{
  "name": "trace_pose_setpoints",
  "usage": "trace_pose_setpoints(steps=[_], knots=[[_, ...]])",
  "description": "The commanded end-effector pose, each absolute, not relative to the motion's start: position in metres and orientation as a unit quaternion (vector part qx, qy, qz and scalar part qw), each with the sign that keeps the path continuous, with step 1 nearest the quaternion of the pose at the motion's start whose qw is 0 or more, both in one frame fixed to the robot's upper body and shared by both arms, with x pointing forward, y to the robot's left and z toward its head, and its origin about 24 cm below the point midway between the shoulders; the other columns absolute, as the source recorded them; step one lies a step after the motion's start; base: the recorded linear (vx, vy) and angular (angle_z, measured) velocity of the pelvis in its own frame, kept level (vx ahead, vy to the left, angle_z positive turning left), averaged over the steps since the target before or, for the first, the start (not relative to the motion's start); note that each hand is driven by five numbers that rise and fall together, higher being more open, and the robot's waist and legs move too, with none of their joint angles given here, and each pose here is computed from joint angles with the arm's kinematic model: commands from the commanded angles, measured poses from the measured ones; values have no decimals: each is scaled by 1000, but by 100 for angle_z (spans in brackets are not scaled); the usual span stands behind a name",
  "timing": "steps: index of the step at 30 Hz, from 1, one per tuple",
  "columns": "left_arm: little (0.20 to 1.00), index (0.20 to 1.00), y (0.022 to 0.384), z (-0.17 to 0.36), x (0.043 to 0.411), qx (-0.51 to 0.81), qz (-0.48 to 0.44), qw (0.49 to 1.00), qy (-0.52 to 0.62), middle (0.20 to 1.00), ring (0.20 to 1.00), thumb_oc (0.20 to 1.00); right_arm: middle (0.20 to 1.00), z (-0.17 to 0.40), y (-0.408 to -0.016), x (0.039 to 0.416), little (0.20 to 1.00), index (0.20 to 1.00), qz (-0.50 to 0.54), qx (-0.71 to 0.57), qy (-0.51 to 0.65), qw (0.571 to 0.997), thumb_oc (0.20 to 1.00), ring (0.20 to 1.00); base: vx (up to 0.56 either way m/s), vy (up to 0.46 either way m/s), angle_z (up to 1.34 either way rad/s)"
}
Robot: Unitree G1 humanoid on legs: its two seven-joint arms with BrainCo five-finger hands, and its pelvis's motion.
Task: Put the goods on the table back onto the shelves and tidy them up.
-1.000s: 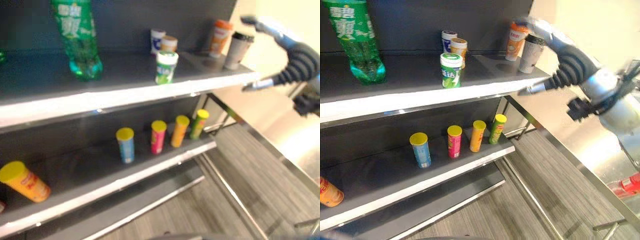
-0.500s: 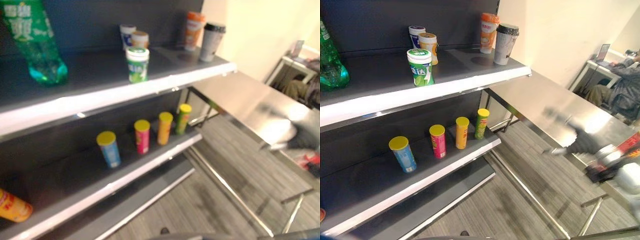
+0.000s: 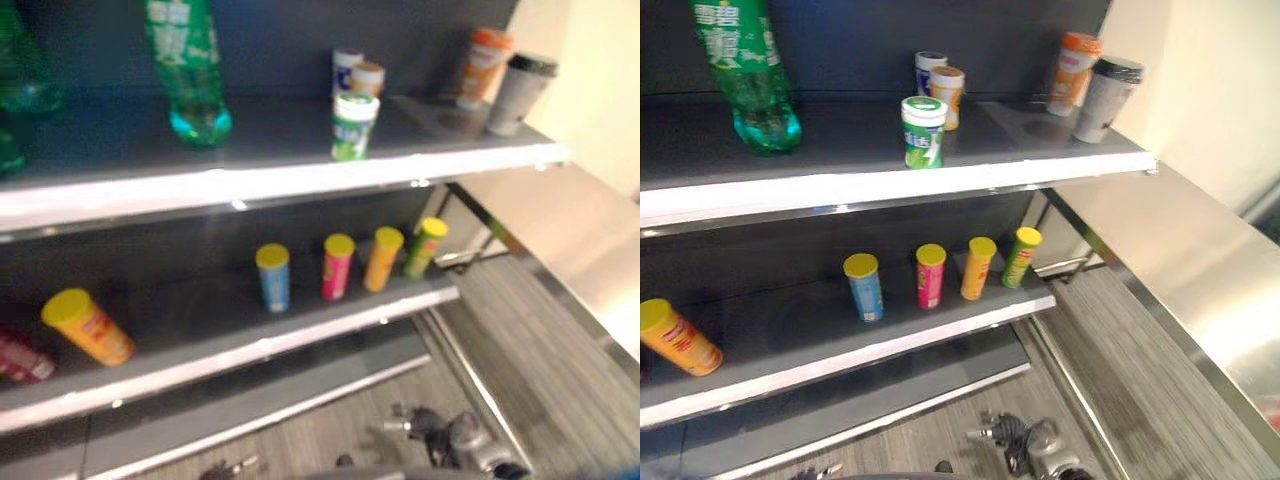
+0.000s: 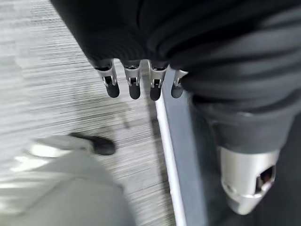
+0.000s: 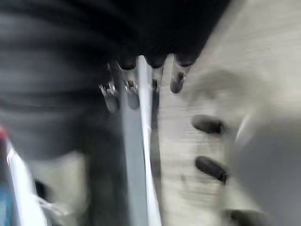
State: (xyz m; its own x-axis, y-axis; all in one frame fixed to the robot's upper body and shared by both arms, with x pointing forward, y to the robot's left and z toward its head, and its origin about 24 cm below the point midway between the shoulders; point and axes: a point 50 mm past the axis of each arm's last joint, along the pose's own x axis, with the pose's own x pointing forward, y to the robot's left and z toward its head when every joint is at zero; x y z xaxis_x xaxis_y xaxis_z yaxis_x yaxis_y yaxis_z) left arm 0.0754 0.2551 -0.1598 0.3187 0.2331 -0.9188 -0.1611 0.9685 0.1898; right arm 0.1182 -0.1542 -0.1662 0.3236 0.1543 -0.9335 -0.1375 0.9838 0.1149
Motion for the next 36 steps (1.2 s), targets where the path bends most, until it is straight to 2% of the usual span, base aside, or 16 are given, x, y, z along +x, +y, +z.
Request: trace_pose_setpoints(steps=[1, 2, 3, 5, 6, 8, 13, 16, 17, 18, 19, 22, 24, 26, 29, 36], knots=[[1000, 1000, 279, -138, 130, 51, 161, 850, 499, 1000, 1000, 1000, 1000, -169, -185, 107, 1000, 1000, -64, 46, 610, 789, 1000, 1000, 34, 2, 24], [1000, 1000, 279, -138, 130, 51, 161, 850, 498, 1000, 1000, 1000, 1000, -169, -185, 107, 1000, 1000, -64, 46, 609, 789, 1000, 1000, 11, 4, 22], [1000, 1000, 264, -139, 125, 38, 135, 878, 458, 1000, 1000, 1000, 1000, -170, -189, 101, 1000, 1000, -130, 112, 603, 779, 1000, 1000, 0, 0, 0], [1000, 1000, 262, -139, 118, 40, 125, 881, 454, 1000, 1000, 1000, 1000, -170, -193, 97, 1000, 1000, -147, 130, 595, 780, 1000, 1000, -10, -14, 21], [1000, 1000, 253, -128, 127, 14, 98, 909, 405, 1000, 1000, 1000, 1000, -171, -199, 91, 1000, 1000, -176, 151, 591, 773, 1000, 1000, -22, -32, 48], [1000, 1000, 249, -106, 142, 15, 56, 937, 345, 1000, 1000, 1000, 1000, -170, -203, 91, 1000, 1000, -185, 149, 590, 772, 1000, 1000, -30, -39, 20], [1000, 1000, 245, -70, 151, 43, -20, 960, 275, 1000, 1000, 1000, 1000, -169, -203, 96, 1000, 1000, -154, 113, 597, 779, 1000, 1000, -8, -20, 20], [1000, 1000, 242, -62, 154, 56, -41, 962, 263, 1000, 1000, 1000, 1000, -169, -202, 98, 1000, 1000, -140, 99, 598, 783, 1000, 1000, 2, -17, 13], [1000, 1000, 238, -52, 156, 71, -74, 964, 247, 1000, 1000, 1000, 1000, -168, -201, 101, 1000, 1000, -117, 76, 603, 786, 1000, 1000, 11, -56, 3], [1000, 1000, 225, -24, 171, 108, -149, 963, 195, 1000, 1000, 1000, 1000, -168, -201, 102, 1000, 1000, -99, 57, 606, 787, 1000, 1000, 11, -46, 1], [1000, 1000, 218, -13, 177, 109, -170, 965, 170, 1000, 1000, 1000, 1000, -167, -201, 104, 1000, 1000, -95, 55, 605, 788, 1000, 1000, 8, -28, 6], [1000, 1000, 208, 10, 188, 123, -206, 963, 121, 1000, 1000, 1000, 1000, -168, -200, 102, 1000, 1000, -86, 48, 607, 788, 1000, 1000, 13, -8, 7], [1000, 1000, 189, 50, 206, 145, -253, 956, 30, 1000, 1000, 1000, 1000, -169, -195, 101, 1000, 1000, -58, 31, 615, 786, 1000, 1000, 9, -4, -2], [1000, 1000, 185, 54, 208, 145, -257, 955, 19, 1000, 1000, 1000, 1000, -169, -193, 101, 1000, 1000, -51, 27, 615, 787, 1000, 1000, 11, -4, -4], [1000, 1000, 156, 89, 222, 156, -306, 936, -70, 1000, 1000, 1000, 1000, -169, -186, 104, 1000, 1000, -5, -8, 616, 787, 1000, 1000, 16, 2, -8], [1000, 1000, 95, 121, 232, 130, -412, 889, -149, 1000, 1000, 1000, 1000, -170, -176, 106, 1000, 1000, 26, -31, 616, 787, 1000, 1000, -10, -4, -14]])
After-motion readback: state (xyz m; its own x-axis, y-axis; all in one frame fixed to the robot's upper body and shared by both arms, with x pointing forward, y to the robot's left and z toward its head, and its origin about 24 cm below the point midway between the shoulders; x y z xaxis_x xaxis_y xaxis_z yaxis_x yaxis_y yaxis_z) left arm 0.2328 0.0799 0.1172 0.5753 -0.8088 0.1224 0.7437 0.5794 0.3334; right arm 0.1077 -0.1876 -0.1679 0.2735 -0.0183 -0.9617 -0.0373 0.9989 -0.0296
